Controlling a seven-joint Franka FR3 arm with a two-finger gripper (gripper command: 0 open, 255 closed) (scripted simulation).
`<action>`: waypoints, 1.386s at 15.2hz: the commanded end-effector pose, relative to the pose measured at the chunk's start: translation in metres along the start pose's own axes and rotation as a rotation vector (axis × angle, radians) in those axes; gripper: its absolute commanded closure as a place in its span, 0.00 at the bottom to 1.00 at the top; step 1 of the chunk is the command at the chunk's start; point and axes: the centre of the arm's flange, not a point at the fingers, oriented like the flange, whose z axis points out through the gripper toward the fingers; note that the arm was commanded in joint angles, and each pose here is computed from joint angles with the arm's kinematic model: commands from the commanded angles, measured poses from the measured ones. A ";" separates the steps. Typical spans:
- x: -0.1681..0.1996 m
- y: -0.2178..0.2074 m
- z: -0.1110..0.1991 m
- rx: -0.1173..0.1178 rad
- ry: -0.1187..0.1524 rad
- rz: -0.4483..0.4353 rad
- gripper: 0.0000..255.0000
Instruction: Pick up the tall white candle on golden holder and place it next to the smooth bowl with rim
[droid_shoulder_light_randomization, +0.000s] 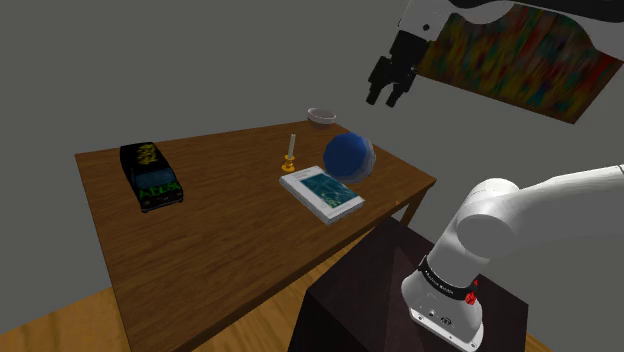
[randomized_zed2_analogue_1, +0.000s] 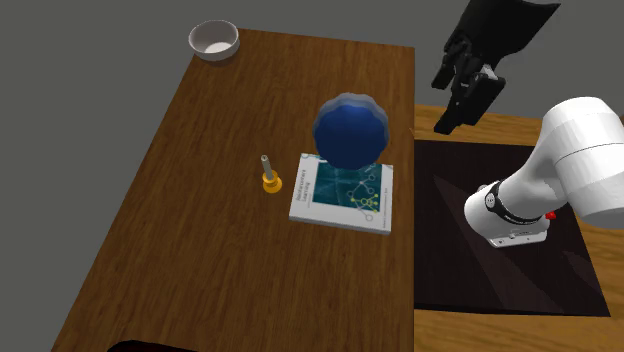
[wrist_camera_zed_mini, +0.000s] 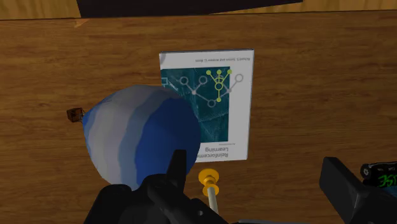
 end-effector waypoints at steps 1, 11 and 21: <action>0.000 0.000 0.000 0.000 0.000 0.000 0.00; 0.056 0.011 0.111 -0.006 0.102 -0.044 0.00; 0.123 0.021 0.216 -0.012 0.203 -0.089 0.00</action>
